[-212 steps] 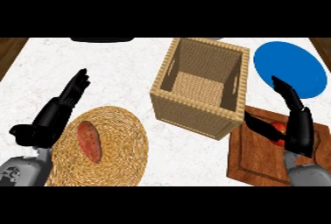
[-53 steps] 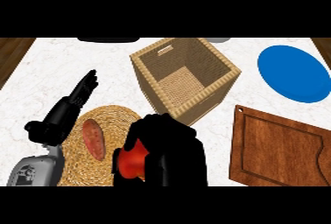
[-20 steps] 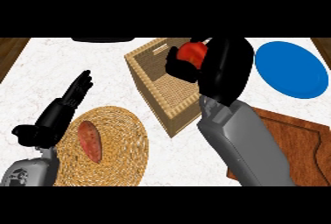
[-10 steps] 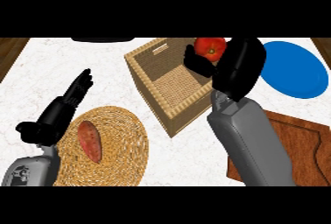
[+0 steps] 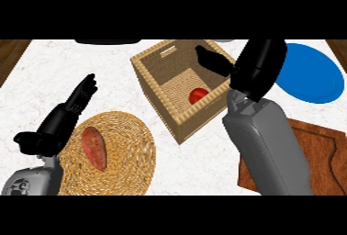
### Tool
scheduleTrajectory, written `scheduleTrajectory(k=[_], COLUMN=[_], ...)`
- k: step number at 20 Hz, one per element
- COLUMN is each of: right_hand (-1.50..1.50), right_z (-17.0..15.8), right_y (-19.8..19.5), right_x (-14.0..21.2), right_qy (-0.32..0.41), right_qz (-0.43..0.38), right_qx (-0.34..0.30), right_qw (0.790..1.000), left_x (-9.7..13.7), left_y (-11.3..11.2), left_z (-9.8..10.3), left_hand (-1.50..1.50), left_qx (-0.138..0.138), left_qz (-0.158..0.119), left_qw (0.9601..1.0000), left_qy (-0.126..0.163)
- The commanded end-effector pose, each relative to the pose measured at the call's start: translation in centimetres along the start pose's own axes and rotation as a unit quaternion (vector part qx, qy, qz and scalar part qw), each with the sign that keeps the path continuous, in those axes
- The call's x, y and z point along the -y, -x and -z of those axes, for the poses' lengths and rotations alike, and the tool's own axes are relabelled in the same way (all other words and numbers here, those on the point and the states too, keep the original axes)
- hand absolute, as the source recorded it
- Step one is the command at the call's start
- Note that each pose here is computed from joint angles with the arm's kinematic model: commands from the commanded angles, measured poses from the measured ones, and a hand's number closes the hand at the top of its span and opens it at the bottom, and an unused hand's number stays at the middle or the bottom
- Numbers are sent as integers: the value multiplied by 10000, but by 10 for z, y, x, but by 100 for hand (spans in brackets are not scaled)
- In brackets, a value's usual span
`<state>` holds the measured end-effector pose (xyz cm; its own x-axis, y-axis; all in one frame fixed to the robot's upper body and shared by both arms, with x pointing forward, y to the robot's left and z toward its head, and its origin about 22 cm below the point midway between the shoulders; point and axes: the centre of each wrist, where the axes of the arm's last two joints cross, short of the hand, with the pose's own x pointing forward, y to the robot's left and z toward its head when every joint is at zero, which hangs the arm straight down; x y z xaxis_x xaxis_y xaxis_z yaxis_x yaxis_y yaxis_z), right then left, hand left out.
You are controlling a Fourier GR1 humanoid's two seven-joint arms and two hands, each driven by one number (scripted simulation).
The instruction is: Pick the tomato from the cutting board and place it in the basket
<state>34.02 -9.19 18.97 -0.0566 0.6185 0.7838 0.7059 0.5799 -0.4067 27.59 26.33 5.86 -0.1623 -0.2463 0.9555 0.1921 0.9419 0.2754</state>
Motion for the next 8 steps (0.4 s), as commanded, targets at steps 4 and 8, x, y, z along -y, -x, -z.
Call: scheduleTrajectory(k=[4,8], right_hand=[-150,-150], right_z=[18,7], right_y=[-7,21], right_x=[28,66], right_qy=[520,289], right_qz=[1084,1284], right_qx=[-463,-995], right_qw=[9917,9863], left_x=[-10,-6], left_y=[-3,-2], left_z=[2,2], left_hand=[0,0], left_qx=[-19,-28], left_qz=[9,89], left_qw=[10000,9999], left_qy=[-8,-82])
